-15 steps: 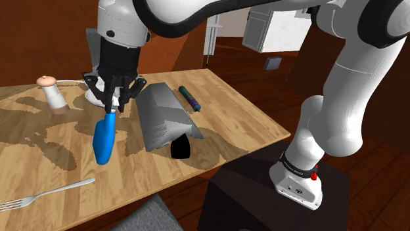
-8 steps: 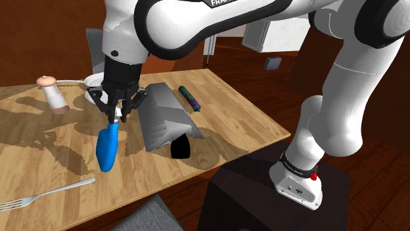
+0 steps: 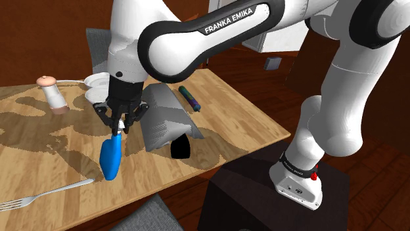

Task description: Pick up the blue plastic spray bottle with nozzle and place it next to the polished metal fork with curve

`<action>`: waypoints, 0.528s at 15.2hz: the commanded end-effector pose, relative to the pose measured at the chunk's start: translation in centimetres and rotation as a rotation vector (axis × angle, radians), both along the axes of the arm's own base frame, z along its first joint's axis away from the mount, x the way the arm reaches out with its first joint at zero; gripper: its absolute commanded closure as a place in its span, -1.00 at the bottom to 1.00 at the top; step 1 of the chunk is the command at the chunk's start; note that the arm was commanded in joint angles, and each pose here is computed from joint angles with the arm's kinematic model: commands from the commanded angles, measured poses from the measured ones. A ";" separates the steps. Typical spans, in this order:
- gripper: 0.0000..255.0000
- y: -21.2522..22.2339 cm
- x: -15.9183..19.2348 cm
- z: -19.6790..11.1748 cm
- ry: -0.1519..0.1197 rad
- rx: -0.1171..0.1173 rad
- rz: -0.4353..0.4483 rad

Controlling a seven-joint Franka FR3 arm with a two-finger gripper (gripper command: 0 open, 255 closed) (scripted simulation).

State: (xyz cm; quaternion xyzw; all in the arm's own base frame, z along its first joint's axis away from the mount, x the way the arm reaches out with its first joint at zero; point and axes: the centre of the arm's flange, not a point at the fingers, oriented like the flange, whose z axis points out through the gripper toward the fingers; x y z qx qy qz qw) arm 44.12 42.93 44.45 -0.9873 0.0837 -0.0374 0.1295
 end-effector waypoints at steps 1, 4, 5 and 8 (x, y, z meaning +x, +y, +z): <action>1.00 0.0 0.0 -1.0 -0.001 0.000 0.000; 1.00 0.0 0.0 -2.1 -0.001 0.000 0.000; 1.00 0.0 0.0 -2.1 -0.001 0.000 0.000; 1.00 0.0 0.0 -2.1 -0.001 0.000 0.000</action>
